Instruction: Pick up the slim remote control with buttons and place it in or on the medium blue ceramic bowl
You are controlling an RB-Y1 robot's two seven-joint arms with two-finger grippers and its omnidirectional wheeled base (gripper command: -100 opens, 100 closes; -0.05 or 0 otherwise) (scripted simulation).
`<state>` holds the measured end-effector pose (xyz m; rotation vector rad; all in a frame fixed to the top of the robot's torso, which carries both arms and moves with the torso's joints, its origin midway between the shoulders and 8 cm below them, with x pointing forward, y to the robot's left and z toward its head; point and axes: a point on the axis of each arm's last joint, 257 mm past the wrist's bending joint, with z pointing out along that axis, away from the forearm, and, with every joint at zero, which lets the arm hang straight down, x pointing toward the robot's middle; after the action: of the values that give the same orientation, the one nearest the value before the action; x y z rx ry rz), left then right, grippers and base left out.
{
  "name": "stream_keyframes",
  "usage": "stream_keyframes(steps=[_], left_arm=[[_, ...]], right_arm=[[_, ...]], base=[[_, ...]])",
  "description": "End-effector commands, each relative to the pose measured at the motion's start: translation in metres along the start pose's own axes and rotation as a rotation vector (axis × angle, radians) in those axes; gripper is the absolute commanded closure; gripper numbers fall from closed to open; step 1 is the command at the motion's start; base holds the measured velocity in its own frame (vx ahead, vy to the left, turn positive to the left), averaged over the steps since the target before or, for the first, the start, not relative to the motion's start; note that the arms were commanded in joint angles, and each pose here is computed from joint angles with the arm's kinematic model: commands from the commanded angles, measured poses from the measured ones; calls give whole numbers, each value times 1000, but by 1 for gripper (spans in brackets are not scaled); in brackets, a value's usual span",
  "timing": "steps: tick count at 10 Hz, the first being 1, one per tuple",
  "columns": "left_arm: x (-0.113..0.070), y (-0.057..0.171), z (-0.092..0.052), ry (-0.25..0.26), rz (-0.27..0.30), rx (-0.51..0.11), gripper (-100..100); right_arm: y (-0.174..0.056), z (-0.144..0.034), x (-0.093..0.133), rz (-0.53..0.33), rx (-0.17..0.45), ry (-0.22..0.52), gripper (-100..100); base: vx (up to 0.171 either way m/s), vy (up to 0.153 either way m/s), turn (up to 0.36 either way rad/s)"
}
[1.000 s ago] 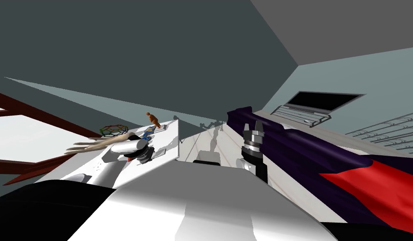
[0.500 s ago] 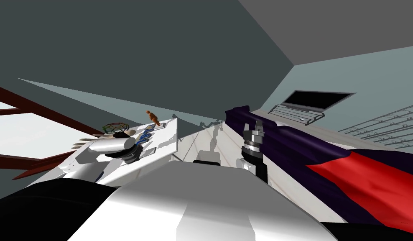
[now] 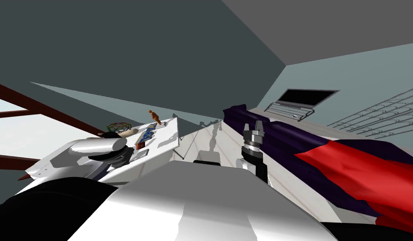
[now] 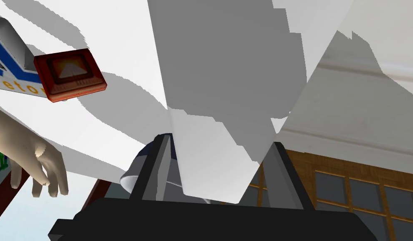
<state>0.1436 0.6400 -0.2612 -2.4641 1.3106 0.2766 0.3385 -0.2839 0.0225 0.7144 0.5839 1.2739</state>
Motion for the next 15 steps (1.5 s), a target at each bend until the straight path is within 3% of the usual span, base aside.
stream_keyframes(steps=[1, 9, 15], left_arm=[[-8, 7, 0, -5, -16, -25, 100], [-26, 63, 7, 38, -79, -200, 100], [-19, 83, -1, 110, -96, -277, 100]], right_arm=[[0, 0, 0, 0, 0, 0, 0], [0, 0, 0, 0, 0, 0, 0], [0, 0, 0, -1, 0, 0, 0]], base=[[-124, 96, -91], [-134, 168, -129], [-127, 184, -111]])
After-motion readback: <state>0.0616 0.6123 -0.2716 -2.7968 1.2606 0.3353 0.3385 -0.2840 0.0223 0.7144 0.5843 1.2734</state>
